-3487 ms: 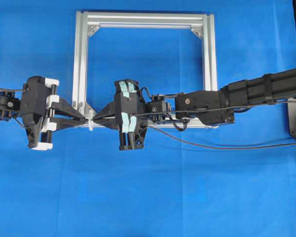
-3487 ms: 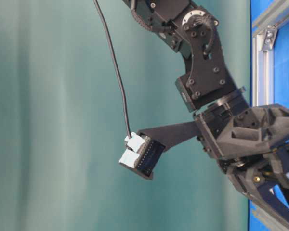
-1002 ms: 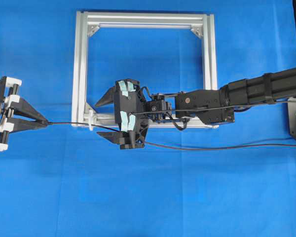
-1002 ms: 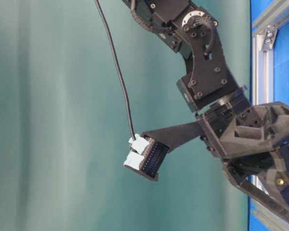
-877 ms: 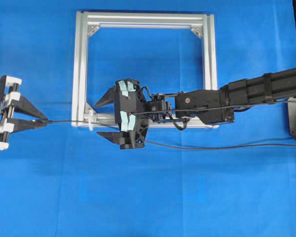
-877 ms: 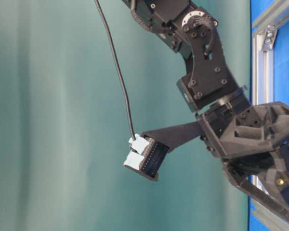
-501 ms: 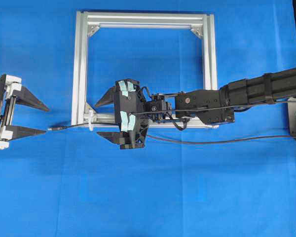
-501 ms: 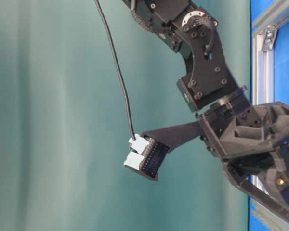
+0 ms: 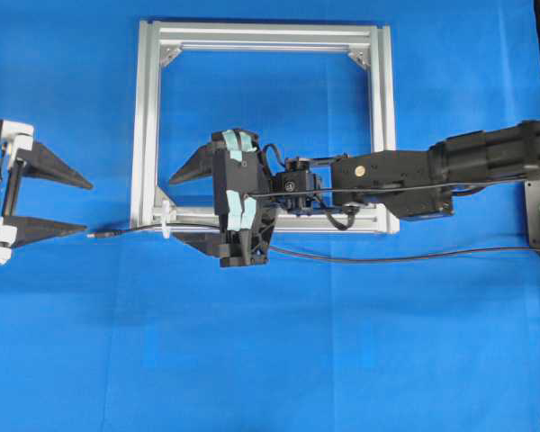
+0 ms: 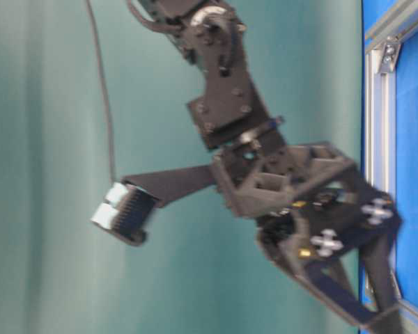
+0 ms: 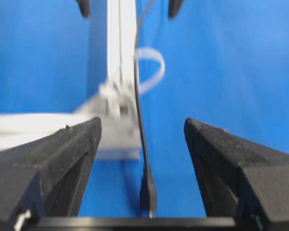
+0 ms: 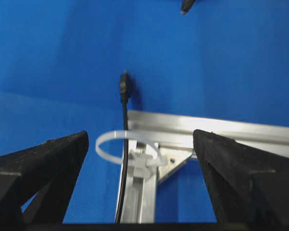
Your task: Insert the wire through the string loop located on the left side.
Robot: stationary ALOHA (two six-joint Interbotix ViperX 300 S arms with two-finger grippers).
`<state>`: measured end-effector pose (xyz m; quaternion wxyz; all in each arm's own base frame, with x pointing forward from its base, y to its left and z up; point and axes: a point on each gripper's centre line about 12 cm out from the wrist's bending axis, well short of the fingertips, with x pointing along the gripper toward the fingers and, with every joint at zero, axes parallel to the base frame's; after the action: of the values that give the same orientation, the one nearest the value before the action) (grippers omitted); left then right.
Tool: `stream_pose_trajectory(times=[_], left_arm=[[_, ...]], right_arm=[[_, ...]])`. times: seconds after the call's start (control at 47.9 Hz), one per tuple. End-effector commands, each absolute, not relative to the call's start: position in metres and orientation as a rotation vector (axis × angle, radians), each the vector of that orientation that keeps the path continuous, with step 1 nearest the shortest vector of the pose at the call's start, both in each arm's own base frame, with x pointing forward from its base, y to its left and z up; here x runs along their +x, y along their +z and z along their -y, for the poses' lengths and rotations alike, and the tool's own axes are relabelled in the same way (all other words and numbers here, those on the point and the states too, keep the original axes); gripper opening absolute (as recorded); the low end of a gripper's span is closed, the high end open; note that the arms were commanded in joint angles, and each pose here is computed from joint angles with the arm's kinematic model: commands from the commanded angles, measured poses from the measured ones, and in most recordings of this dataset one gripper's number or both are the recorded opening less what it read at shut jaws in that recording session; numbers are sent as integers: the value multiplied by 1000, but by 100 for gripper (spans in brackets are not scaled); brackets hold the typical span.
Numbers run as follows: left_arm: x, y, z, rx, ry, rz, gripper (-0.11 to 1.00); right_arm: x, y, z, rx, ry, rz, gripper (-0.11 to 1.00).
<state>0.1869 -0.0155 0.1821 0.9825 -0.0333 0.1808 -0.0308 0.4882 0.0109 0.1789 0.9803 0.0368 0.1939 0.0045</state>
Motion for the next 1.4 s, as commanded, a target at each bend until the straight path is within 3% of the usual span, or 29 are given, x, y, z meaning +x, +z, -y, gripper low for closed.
stream_pose_trajectory(times=[0.0,0.23,1.378], left_arm=[[192,201,14,-69,-56,-297,64],[190,213,13,-72,-53,-256,63],[189,207,9,-71,-32,-295,63]], right_arm=[[490,219,-10,70,13,-306,95],[486,239,-9,69,13,-275,95],[461,233,-7,73,6,-326,95]])
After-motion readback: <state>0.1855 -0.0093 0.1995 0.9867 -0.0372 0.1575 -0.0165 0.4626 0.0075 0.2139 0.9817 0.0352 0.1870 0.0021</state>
